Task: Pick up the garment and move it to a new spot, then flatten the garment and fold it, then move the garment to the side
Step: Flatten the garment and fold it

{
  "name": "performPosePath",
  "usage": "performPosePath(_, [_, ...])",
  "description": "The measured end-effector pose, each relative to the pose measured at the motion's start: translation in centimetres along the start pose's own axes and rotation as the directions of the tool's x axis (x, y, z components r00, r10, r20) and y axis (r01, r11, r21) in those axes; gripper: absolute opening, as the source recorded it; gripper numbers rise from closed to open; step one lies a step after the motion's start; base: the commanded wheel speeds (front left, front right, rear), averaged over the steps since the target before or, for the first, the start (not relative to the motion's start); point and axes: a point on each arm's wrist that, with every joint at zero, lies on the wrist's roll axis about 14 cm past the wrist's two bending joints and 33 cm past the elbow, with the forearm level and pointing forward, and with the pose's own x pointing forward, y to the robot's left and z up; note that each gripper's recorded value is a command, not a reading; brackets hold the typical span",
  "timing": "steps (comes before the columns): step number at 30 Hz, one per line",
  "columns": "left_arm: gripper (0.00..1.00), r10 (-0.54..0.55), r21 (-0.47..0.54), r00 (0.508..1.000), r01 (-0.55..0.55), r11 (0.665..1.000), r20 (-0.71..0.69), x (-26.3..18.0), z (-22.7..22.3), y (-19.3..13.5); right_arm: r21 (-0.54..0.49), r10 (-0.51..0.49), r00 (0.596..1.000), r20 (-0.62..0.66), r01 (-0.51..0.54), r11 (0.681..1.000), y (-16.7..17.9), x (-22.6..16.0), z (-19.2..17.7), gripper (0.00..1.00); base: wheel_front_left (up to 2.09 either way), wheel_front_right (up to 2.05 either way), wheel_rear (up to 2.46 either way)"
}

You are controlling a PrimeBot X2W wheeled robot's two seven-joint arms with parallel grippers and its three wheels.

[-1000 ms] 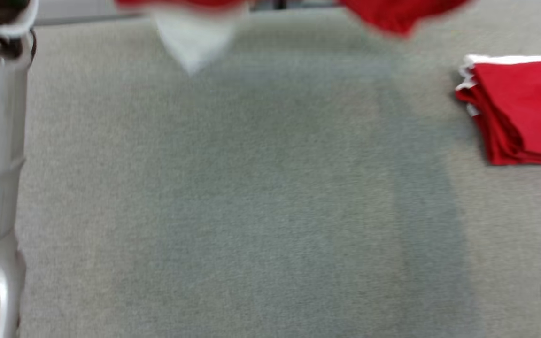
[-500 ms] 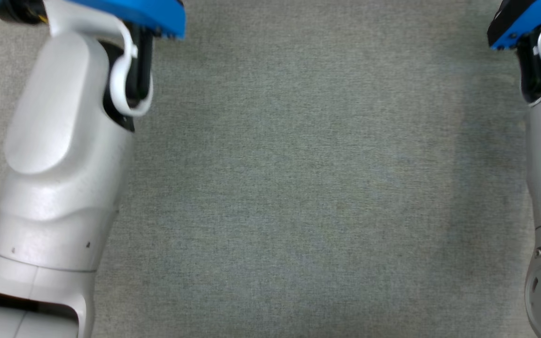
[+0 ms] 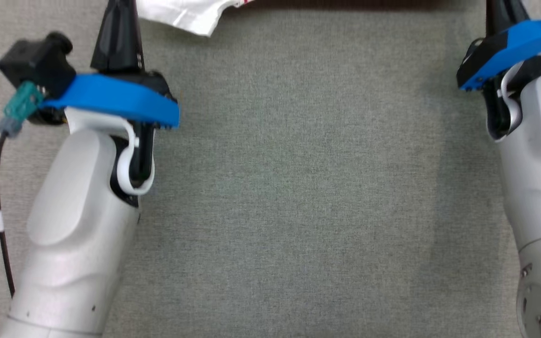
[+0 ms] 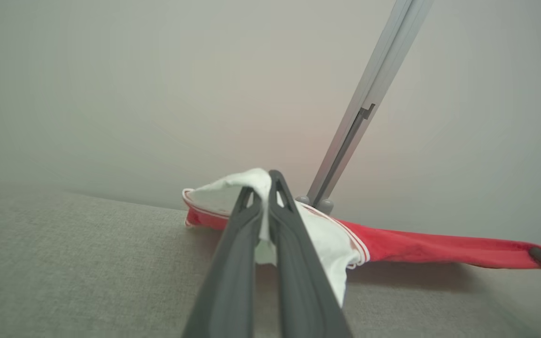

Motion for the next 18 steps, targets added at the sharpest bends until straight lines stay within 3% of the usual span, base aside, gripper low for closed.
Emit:
performPosePath(9, [0.00,0.034,-0.038,0.996,-0.031,0.999,0.078,-7.7,3.6,-0.7,0.046,0.029,0.998,0.061,-0.032,0.998,1.6,-5.3,2.0,0.00,0.00,0.00,0.00])
performPosePath(18, [0.00,0.037,-0.043,0.998,-0.035,0.998,0.057,-17.5,5.0,-2.8,0.108,0.028,0.994,0.106,-0.040,0.993,2.3,-14.5,1.4,0.00,0.00,0.00,0.00])
